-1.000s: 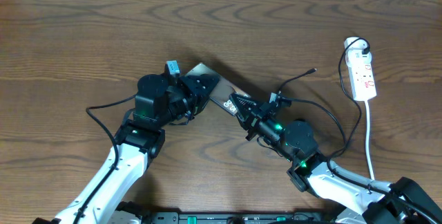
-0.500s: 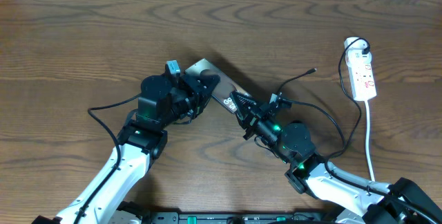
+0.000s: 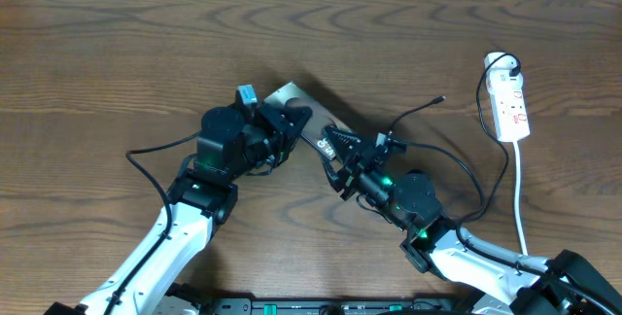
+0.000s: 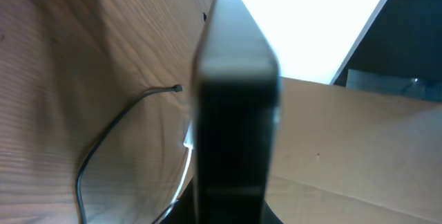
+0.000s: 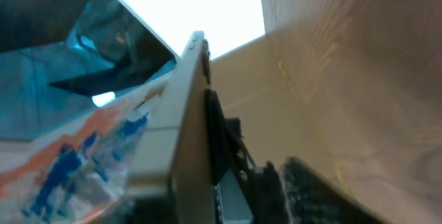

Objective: Plug charger to phone and switch on socket
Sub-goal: 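Bring the left gripper back and grasp the phone's left end, then open the right gripper and move it right toward the black cable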

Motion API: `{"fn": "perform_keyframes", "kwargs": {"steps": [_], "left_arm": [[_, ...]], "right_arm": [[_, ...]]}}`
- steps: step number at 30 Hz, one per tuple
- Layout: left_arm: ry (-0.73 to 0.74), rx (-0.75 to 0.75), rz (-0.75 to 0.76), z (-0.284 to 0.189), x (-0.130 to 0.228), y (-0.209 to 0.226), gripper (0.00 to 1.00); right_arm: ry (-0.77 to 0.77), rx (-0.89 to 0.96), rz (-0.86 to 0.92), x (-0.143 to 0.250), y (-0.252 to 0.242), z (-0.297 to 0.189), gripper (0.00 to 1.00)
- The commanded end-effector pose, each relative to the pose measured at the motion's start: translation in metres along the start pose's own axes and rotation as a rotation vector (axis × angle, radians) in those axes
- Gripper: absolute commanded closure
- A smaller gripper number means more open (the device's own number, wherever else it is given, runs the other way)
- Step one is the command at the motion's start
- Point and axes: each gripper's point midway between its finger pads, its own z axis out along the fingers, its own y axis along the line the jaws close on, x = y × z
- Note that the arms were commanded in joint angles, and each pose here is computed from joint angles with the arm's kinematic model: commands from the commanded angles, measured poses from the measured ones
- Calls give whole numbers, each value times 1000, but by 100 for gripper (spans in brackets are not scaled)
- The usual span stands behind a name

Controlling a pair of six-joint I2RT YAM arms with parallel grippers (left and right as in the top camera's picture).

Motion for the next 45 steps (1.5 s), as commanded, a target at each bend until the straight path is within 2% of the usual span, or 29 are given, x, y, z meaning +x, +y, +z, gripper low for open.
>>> {"fn": "perform_keyframes", "kwargs": {"steps": [1, 3, 4, 5, 9, 13, 19, 22, 24, 28, 30, 32, 38, 39, 40, 41, 45], "left_arm": [[-11, 22, 114, -3, -3, -9, 93], [-31, -9, 125, -5, -12, -1, 93], [-45, -34, 124, -8, -19, 6, 93], [-67, -78, 125, -13, -29, 18, 92], [-95, -174, 66, -29, -50, 46, 93], [-17, -123, 36, -42, -55, 42, 93], [71, -65, 11, -54, -51, 35, 93], [98, -60, 34, -53, -46, 35, 92], [114, -60, 31, -53, -43, 35, 92], [123, -61, 26, -53, -42, 36, 93], [125, -67, 19, -53, -41, 38, 93], [125, -67, 19, -53, -41, 38, 93], [126, -69, 17, -53, -41, 38, 93], [126, -69, 17, -53, -41, 38, 92], [126, -69, 17, -53, -41, 38, 93], [126, -69, 17, -53, -41, 38, 93], [126, -69, 17, -53, -41, 38, 92]], "right_arm": [[62, 4, -147, 13, 2, 2, 31], [65, 9, -272, 13, 0, 2, 8], [62, 21, -346, 12, -3, 2, 1], [53, 51, -445, 7, -10, 2, 1], [21, 151, -613, -12, -30, -1, 1], [-26, 178, -684, -33, -29, -4, 1], [-87, 181, -787, -63, 0, -9, 1], [-100, 325, -872, -81, 2, -12, 1], [-168, 537, -984, -102, 11, -20, 1], [-428, 833, -1001, -141, 38, -57, 1], [-552, 924, -1003, -154, 56, -77, 1], [-614, 940, -1013, -160, 69, -83, 1], [-664, 879, -1029, -162, 84, -77, 1], [-675, 872, -1032, -163, 86, -76, 3], [-692, 875, -1035, -166, 87, -77, 14], [-715, 883, -1039, -169, 87, -78, 17], [-807, 976, -1055, -193, 75, -81, 8]]}}
